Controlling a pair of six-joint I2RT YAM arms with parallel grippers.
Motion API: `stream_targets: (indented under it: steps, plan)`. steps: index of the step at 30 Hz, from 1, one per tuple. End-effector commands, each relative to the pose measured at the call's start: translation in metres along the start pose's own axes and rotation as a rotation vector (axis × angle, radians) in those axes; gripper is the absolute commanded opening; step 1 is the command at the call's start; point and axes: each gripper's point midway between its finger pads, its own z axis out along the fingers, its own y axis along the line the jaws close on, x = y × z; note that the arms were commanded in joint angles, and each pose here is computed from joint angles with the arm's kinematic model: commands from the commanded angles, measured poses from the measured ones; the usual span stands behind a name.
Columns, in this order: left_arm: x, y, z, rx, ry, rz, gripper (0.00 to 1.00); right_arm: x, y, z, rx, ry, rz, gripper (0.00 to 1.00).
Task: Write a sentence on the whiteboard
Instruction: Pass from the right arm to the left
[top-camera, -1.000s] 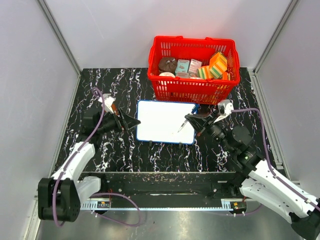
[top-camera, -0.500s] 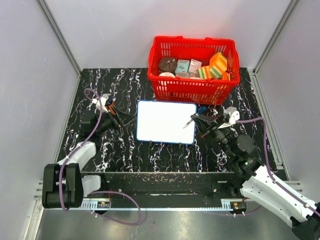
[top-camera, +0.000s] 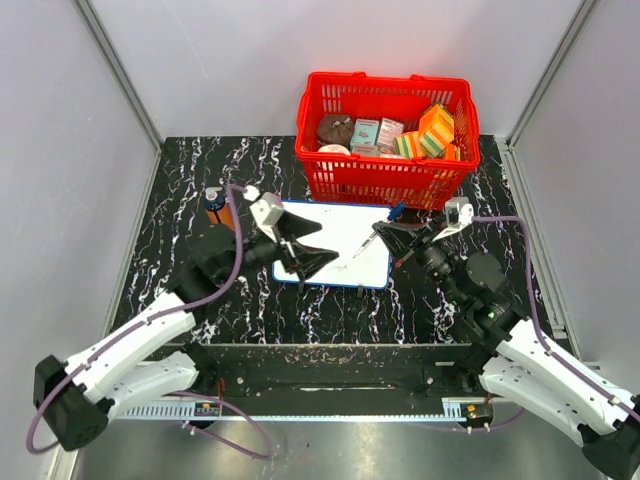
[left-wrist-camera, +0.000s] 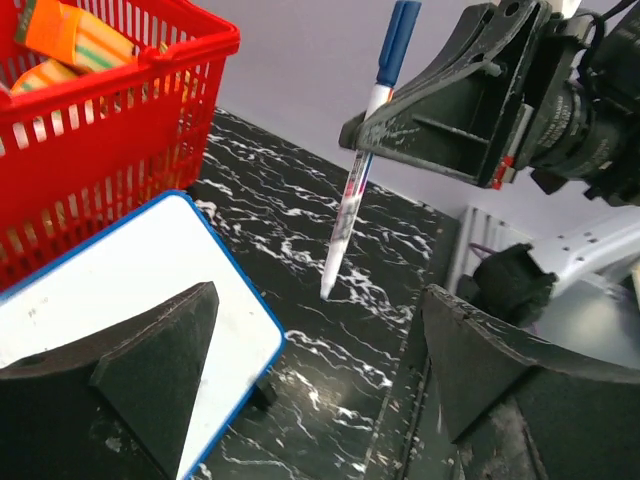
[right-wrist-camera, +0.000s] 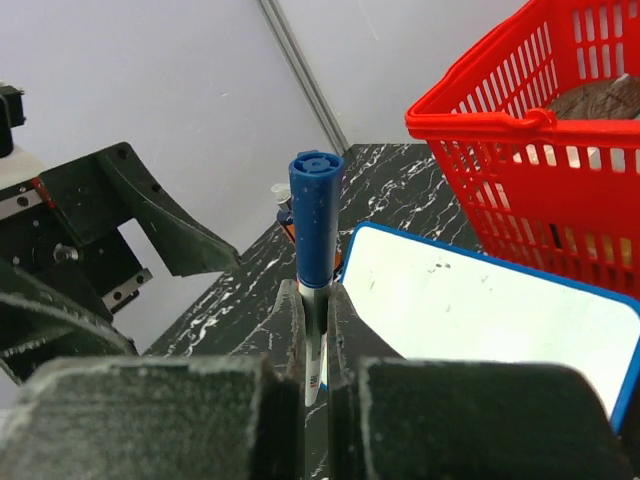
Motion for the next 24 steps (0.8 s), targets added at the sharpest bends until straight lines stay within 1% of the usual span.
stream_targets:
  steps: [1, 2, 3, 5, 9, 11, 14, 15, 16, 18, 19, 23, 24]
  plan:
    - [0.015, 0.009, 0.032, -0.135, 0.087, 0.157, 0.86, -0.021, 0.011, 0.005, 0.011, -0.028, 0.118, 0.0]
    - [0.017, 0.008, 0.044, -0.142, 0.121, 0.19, 0.86, -0.022, 0.01, 0.006, 0.019, -0.029, 0.131, 0.0]
    - [0.02, -0.003, 0.052, -0.121, 0.137, 0.206, 0.86, -0.021, 0.01, 0.006, 0.025, -0.021, 0.133, 0.0]
    - [0.022, -0.001, 0.068, -0.144, 0.161, 0.237, 0.86, -0.022, 0.011, 0.004, 0.027, -0.017, 0.144, 0.0]
    - [0.026, 0.0, 0.083, -0.176, 0.187, 0.278, 0.84, -0.025, 0.014, -0.001, 0.011, -0.02, 0.157, 0.0]
    - [0.028, 0.002, 0.087, -0.181, 0.192, 0.289, 0.82, -0.025, 0.015, -0.004, 0.003, -0.023, 0.16, 0.0]
    - [0.03, 0.004, 0.09, -0.181, 0.2, 0.291, 0.62, -0.024, 0.016, -0.007, -0.001, -0.026, 0.171, 0.0]
    - [0.03, 0.005, 0.09, -0.181, 0.205, 0.317, 0.41, -0.025, 0.015, -0.007, -0.001, -0.029, 0.173, 0.0]
    - [0.032, 0.004, 0.091, -0.169, 0.212, 0.322, 0.28, -0.025, 0.016, -0.008, -0.003, -0.03, 0.177, 0.0]
    - [0.033, 0.003, 0.091, -0.156, 0.223, 0.335, 0.06, -0.022, 0.017, -0.009, -0.012, -0.021, 0.182, 0.0]
    - [0.032, 0.0, 0.091, -0.143, 0.219, 0.34, 0.0, -0.02, 0.018, -0.008, -0.019, -0.014, 0.182, 0.0]
    - [0.024, -0.002, 0.086, -0.132, 0.207, 0.381, 0.0, -0.009, 0.029, -0.009, -0.088, 0.034, 0.181, 0.0]
    - [0.023, -0.002, 0.085, -0.133, 0.207, 0.39, 0.0, -0.01, 0.032, -0.01, -0.103, 0.034, 0.179, 0.05]
